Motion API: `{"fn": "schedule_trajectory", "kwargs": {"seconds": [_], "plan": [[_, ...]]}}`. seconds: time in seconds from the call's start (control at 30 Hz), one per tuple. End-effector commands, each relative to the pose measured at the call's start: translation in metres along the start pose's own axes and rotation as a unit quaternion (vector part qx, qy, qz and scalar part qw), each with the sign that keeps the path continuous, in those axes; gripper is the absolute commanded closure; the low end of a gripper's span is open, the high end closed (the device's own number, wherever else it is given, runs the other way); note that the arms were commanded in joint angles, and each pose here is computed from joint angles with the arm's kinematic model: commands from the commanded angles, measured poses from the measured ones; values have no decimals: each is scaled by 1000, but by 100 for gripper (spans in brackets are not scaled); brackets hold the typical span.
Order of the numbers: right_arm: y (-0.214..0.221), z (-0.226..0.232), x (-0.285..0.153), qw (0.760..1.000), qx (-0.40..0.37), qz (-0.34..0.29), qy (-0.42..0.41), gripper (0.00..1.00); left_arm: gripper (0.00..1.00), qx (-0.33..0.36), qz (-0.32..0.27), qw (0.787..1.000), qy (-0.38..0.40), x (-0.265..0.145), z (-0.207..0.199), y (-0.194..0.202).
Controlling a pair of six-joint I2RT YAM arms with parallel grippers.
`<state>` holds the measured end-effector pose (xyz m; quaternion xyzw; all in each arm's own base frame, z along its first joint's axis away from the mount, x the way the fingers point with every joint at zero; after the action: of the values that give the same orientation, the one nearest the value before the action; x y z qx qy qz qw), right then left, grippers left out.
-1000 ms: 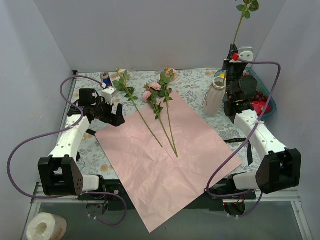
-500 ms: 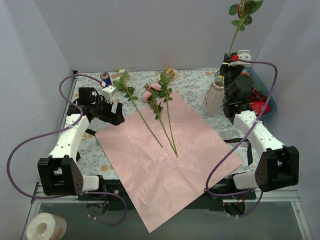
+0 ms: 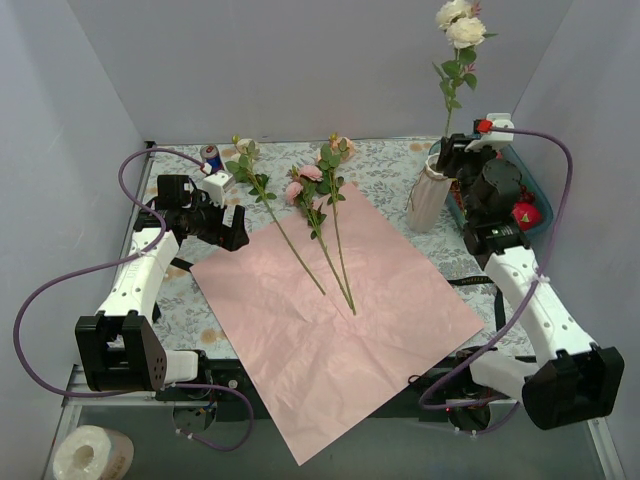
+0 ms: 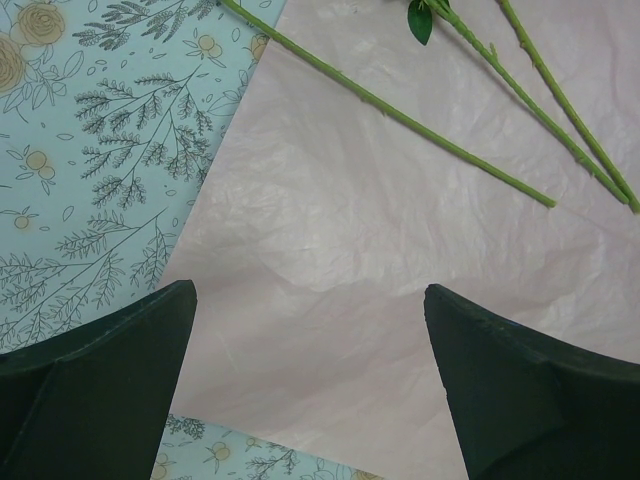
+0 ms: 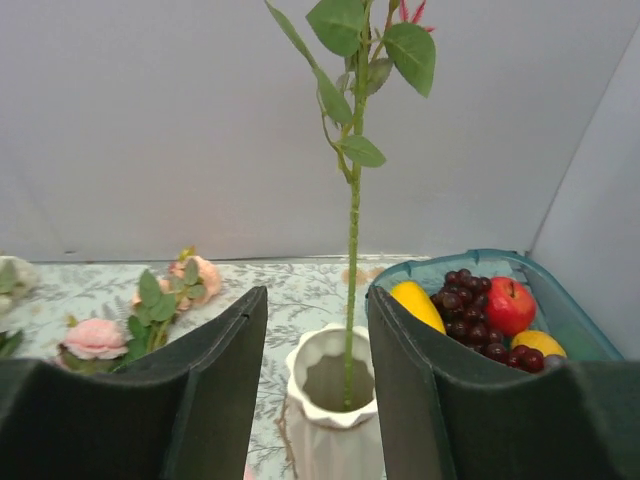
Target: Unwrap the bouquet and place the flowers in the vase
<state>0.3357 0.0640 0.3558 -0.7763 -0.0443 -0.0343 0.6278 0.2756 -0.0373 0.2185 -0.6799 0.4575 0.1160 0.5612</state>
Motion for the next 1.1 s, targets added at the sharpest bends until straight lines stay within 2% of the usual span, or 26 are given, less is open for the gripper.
{"fn": "schedule_trajectory", "kwargs": {"seconds": [0.0, 0.07, 0.17, 0.33, 0.47, 0.57, 0.7, 0.8, 0.87, 0.9, 1.07], "plan": [[-32, 6, -40, 993, 35, -67, -90, 48, 2, 17, -23, 1000, 6, -11, -6, -10], [-35, 18, -50, 984, 31, -80, -158, 49, 2, 16, -23, 1000, 9, -11, -7, -9], [-43, 29, -59, 973, 16, -84, -215, 50, 2, 16, -22, 1000, 8, -11, -7, -8], [-49, 53, -73, 957, 6, -93, -276, 50, 2, 17, -24, 1000, 5, -13, -7, -8], [-36, 95, -81, 934, -18, -75, -349, 49, 2, 17, -25, 1000, 1, -14, -8, -8], [-11, 129, -80, 914, -10, -27, -405, 47, 2, 17, -26, 1000, 1, -15, -8, -8], [48, 174, -61, 903, -9, 90, -420, 48, 2, 17, -24, 1000, 2, -16, -9, -8], [78, 206, -55, 889, -25, 122, -440, 47, 2, 16, -20, 1000, 0, -16, -8, -6], [81, 227, -52, 882, -35, 131, -452, 47, 2, 17, -18, 1000, -3, -16, -7, -6], [99, 241, -49, 873, -43, 156, -460, 47, 2, 16, -16, 1000, -2, -15, -7, -5], [133, 280, -31, 861, -83, 203, -459, 42, 2, 19, -15, 1000, -2, -16, -8, -3]]}}
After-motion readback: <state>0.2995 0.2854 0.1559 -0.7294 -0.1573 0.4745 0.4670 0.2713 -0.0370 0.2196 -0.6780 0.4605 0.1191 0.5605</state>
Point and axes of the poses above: each gripper's point midway between its finger pads, its own x axis out along the fingers, its own z axis along the line the jaws close on, y = z × x, the point moved 8 cm from there along -x, back along the fingers, and after that the axes turned 14 degrees about -x, right-handed, at the moved point
